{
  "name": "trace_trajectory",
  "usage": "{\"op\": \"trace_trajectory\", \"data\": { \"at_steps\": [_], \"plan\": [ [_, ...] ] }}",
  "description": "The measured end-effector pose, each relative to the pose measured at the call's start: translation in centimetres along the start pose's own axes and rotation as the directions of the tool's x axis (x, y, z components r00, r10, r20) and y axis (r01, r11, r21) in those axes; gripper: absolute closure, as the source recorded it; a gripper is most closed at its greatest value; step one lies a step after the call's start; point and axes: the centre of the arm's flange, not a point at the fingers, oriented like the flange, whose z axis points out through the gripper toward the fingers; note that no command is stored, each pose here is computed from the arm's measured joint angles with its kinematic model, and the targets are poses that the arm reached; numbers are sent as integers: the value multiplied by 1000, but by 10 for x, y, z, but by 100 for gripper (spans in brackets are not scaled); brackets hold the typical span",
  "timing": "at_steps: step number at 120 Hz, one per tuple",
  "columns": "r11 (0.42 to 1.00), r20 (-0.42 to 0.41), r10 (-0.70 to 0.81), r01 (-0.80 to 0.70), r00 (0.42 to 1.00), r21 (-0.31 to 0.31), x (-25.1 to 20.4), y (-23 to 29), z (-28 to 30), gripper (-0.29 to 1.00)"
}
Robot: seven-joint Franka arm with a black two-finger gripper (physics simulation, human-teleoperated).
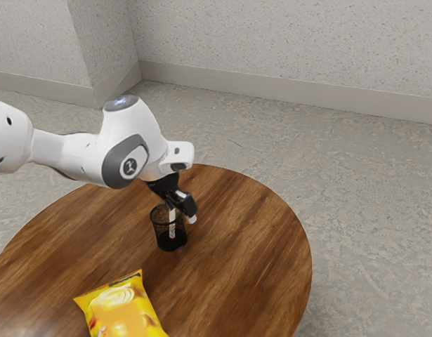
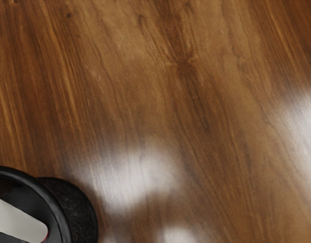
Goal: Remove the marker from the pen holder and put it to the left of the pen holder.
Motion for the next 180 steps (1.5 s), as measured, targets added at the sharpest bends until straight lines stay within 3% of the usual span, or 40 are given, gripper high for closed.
{"op": "trace_trajectory", "data": {
  "at_steps": [34, 69, 128, 180],
  "plan": [
    [998, -51, -52, 54, 997, 41, -5, -49, -10, 13],
    [996, -45, -79, 81, 996, 44, 1, -78, 7, 16],
    [996, -48, -80, 82, 996, 32, 19, -85, 23, 27],
    [995, -52, -95, 97, 994, 20, 24, -82, 27, 51]
  ]
}}
